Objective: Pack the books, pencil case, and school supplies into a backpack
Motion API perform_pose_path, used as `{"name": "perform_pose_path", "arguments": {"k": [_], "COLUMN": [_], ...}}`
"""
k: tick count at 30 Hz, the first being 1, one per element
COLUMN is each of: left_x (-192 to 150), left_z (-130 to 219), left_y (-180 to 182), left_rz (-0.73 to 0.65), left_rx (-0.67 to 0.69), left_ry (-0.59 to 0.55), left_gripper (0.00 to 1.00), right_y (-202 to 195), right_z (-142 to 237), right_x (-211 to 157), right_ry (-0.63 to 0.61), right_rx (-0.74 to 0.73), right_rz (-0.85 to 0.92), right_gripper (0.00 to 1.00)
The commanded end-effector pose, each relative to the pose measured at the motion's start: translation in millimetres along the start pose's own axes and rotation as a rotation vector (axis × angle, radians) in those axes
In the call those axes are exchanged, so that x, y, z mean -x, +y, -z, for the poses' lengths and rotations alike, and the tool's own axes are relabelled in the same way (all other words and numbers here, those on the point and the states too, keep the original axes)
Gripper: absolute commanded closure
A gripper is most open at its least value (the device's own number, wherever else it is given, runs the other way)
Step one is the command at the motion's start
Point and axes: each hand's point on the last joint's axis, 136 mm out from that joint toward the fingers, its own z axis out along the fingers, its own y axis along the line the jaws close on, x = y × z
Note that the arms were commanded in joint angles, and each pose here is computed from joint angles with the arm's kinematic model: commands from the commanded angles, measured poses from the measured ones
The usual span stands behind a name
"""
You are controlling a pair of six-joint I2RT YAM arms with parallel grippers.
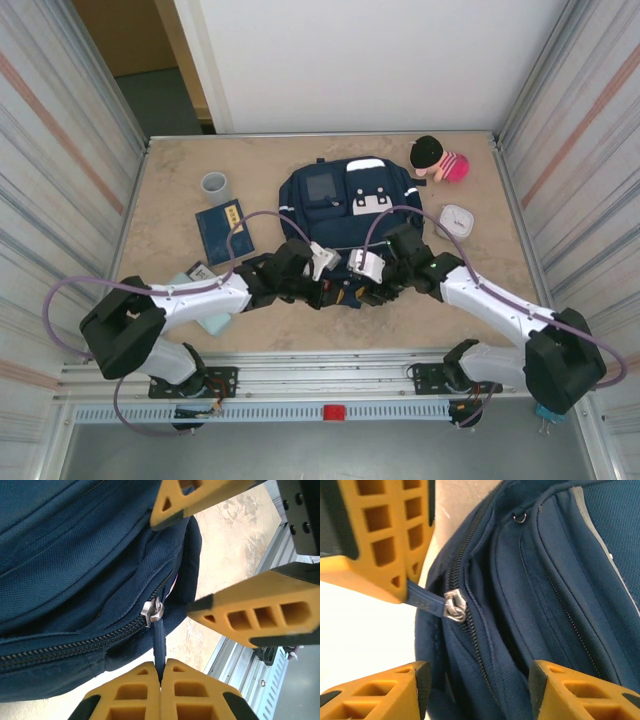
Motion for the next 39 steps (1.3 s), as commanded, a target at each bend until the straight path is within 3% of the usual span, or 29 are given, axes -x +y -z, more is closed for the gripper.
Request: {"name": "perform_pose_path", "arguments": {"k": [1, 6, 11, 15, 19, 22, 25, 29, 32, 39], "left_x": [13.3, 21.6, 25.3, 18.0, 14.1, 18.0, 25.9, 37.5, 42.8, 29.2], "left_z": [8.0, 9.1, 5.6, 1.1, 3.2, 8.5, 15.9, 25.4, 26.3, 13.8], "left_y": [-4.8, 18.5, 23.7, 24.4, 23.8, 26.0, 28.0, 25.3, 14.9, -15.2], "left_rz": [-0.040, -0.134, -0.191, -0.290, -0.461, -0.559, -0.609, -0.609, -0.622, -0.656], "left_rx": [-0.006, 0.128, 0.147, 0.192, 0.295, 0.392, 0.483, 0.538, 0.521, 0.350], "left_ry": [-0.072, -0.146, -0.192, -0.150, -0.134, -0.148, -0.179, -0.240, -0.268, -0.182], "left_gripper": [1.00, 1.00, 0.97, 0.84, 0.62, 0.59, 0.61, 0.71, 0.81, 0.88], "right_y": [-12.1, -19.6, -15.0, -9.9, -4.2, 0.7, 3.2, 4.7, 5.8, 0.8], "right_z": [-7.7, -12.0, -17.1, -9.3, 7.0, 15.8, 20.1, 22.9, 26.2, 30.5], "right_x": [3.5, 9.9, 5.3, 18.0, 37.4, 46.4, 50.1, 50.7, 53.6, 51.0], "right_ry": [-0.019, -0.065, -0.056, -0.106, -0.174, -0.206, -0.213, -0.206, -0.222, -0.227], "right_rx": [-0.059, -0.098, -0.072, -0.042, -0.013, 0.014, 0.031, 0.041, 0.049, 0.042], "right_rz": [0.007, 0.009, 0.001, -0.001, -0.004, -0.003, -0.003, 0.000, -0.002, -0.024], "right_gripper": [0.52, 0.73, 0.99, 1.00, 1.00, 1.00, 1.00, 1.00, 1.00, 1.00]}}
